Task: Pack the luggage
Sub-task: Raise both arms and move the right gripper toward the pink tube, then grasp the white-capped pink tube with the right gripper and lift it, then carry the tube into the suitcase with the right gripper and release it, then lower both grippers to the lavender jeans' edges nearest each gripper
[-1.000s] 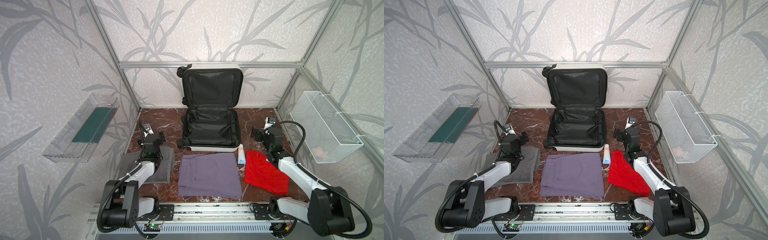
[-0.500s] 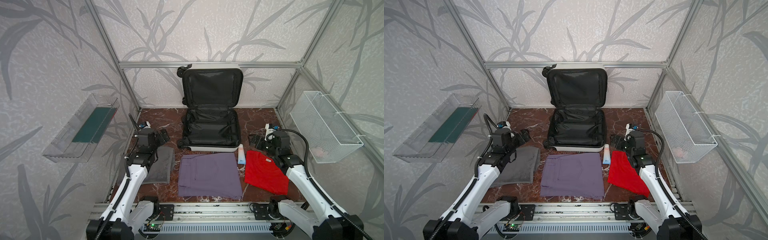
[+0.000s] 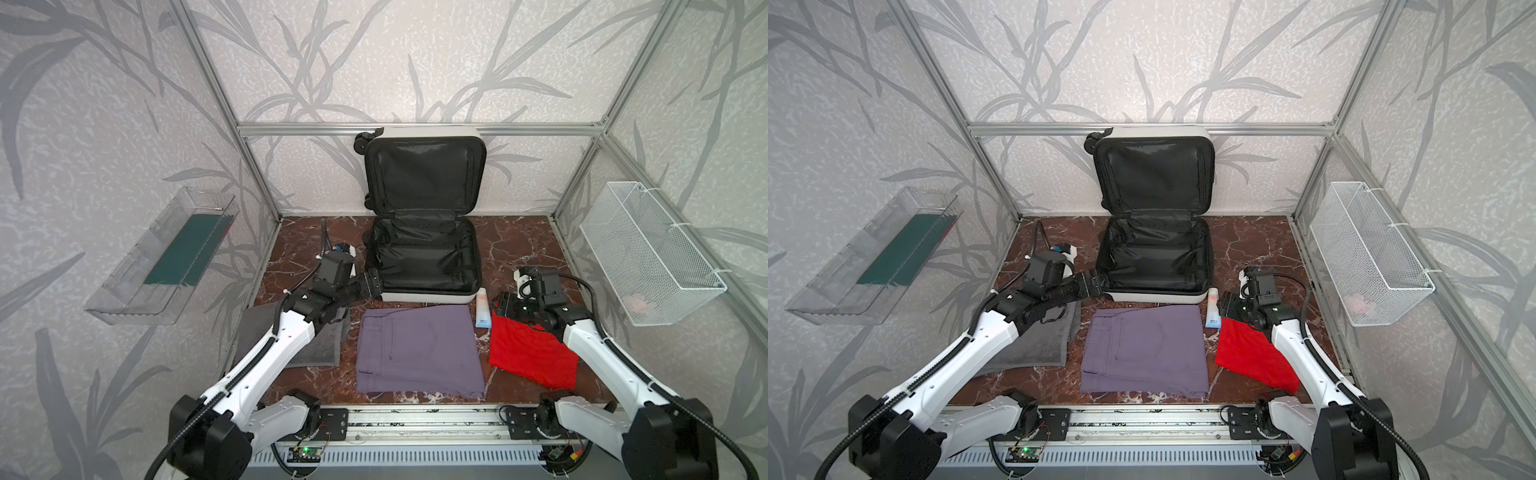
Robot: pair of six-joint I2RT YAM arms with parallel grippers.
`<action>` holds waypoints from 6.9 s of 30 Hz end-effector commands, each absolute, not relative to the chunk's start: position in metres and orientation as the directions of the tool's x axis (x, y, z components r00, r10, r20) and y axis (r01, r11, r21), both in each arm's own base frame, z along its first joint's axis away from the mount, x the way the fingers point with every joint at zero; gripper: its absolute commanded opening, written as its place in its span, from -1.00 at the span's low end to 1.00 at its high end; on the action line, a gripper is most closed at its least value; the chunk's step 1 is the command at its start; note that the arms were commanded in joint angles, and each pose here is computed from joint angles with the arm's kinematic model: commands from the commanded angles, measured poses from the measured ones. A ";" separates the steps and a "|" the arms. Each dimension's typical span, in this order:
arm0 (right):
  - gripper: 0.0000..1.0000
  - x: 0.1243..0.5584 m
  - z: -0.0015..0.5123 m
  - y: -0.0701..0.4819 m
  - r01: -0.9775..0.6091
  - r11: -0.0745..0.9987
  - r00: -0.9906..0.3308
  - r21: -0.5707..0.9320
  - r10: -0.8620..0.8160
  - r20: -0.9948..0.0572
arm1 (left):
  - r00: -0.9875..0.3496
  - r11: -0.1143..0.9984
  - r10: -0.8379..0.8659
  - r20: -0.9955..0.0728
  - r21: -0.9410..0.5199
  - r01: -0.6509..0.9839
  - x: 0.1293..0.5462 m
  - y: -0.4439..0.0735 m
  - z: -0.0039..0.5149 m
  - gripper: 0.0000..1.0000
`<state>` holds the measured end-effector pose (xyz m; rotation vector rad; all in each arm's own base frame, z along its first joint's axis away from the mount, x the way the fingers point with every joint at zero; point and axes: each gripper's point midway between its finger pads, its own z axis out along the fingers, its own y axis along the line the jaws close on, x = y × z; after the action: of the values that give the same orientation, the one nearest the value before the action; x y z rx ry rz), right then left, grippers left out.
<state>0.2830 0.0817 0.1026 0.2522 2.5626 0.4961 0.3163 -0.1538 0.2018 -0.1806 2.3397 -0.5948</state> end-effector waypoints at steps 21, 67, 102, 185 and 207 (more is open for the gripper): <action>0.28 0.366 0.064 0.104 0.062 0.946 -0.911 0.318 0.184 -0.369 | -0.791 0.883 -0.175 -0.586 -0.449 0.138 0.318 -0.231 0.194 0.90; -0.44 0.378 0.100 0.091 0.081 0.978 -0.852 0.194 0.168 -0.495 | -0.791 0.864 -0.163 -0.590 -0.473 0.175 0.317 -0.246 0.203 0.89; -0.43 0.383 0.257 0.252 -0.295 0.815 -0.769 0.499 0.108 -0.631 | -0.645 0.575 -0.001 -0.764 -0.528 0.625 0.298 -0.342 0.214 0.25; 0.50 0.496 0.095 0.266 0.399 0.597 -0.691 0.696 0.695 -0.201 | -0.794 0.871 -0.063 -0.604 -0.423 0.252 0.446 -0.230 0.155 0.23; 0.49 0.301 0.151 0.192 -0.093 0.831 -0.886 0.549 0.183 -0.427 | -0.791 0.874 -0.258 -0.554 -0.483 0.053 0.315 -0.159 0.185 0.87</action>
<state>0.3381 0.2046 0.1764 0.1872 2.4270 0.8594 0.3417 -0.1766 0.2065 -0.0538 2.3246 -0.6951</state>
